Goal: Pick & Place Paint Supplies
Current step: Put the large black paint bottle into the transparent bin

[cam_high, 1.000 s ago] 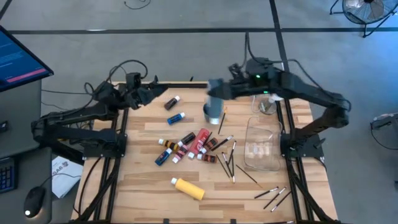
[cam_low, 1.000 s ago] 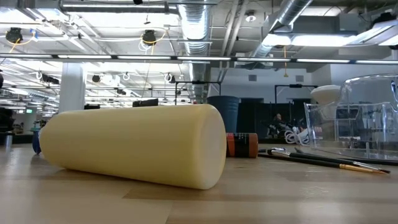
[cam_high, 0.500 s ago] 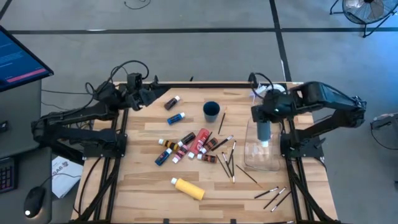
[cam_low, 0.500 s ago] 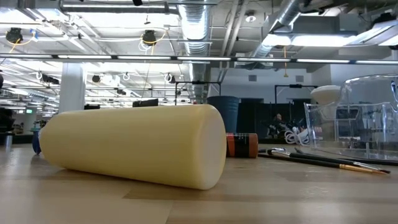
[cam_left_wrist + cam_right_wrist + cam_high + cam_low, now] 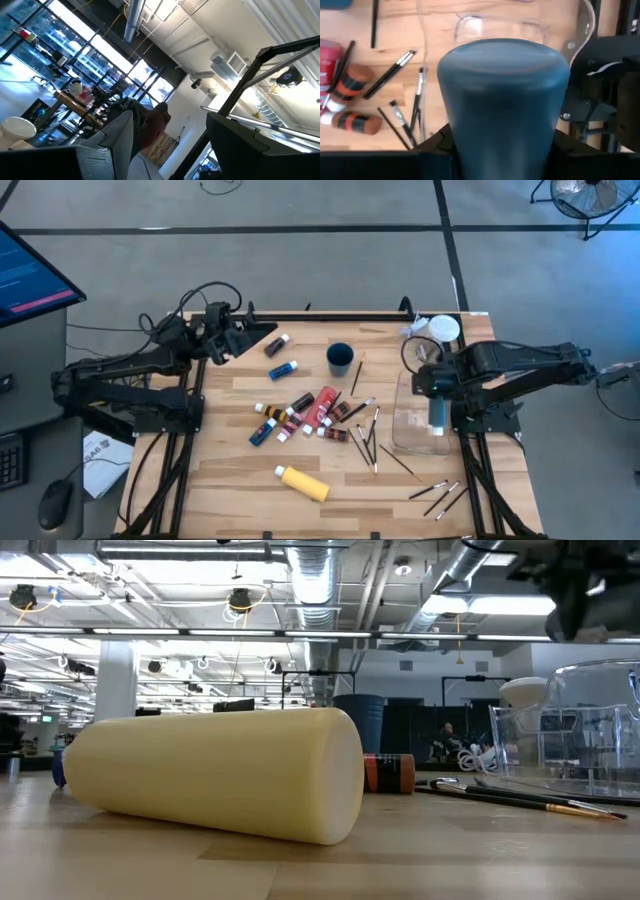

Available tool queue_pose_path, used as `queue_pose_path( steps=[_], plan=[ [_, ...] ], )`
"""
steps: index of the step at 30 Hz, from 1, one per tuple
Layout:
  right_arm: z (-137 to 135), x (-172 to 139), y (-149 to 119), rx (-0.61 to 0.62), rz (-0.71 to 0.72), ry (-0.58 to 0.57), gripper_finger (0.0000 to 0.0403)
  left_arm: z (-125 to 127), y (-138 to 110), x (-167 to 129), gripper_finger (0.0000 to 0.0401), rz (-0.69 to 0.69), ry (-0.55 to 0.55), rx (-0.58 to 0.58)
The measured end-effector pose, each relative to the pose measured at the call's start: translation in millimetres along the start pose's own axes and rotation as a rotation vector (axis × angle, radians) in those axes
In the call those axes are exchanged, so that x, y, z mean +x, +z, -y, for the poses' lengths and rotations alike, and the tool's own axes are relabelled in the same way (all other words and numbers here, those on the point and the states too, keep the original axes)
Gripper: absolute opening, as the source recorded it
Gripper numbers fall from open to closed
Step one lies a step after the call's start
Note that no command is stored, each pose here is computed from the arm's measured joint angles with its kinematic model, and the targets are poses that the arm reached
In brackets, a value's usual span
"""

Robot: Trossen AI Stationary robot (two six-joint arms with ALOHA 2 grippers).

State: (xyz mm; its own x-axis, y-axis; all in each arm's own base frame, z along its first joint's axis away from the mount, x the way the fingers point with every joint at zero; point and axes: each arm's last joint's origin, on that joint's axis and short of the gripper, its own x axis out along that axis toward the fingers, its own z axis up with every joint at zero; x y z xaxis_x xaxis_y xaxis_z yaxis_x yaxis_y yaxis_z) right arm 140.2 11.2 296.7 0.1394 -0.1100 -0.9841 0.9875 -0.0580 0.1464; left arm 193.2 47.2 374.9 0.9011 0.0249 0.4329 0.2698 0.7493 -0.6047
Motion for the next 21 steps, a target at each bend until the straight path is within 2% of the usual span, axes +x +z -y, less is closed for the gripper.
queue_pose_path(
  steps=[5,11,16,21],
  plan=[
    [5,26,-2,0.064,-0.003,0.057,0.0141,1,-1,0,0.0210,-0.003,-0.002,-0.002],
    [11,54,-6,0.069,-0.005,-0.097,0.0154,0,-1,0,0.0210,-0.002,0.004,-0.004],
    [6,70,-6,0.089,0.010,-0.110,0.0150,0,-1,0,0.0210,0.005,0.011,-0.005],
    [4,83,-2,0.052,0.020,-0.173,0.0142,0,0,0,0.0210,0.012,0.021,-0.006]
  ],
)
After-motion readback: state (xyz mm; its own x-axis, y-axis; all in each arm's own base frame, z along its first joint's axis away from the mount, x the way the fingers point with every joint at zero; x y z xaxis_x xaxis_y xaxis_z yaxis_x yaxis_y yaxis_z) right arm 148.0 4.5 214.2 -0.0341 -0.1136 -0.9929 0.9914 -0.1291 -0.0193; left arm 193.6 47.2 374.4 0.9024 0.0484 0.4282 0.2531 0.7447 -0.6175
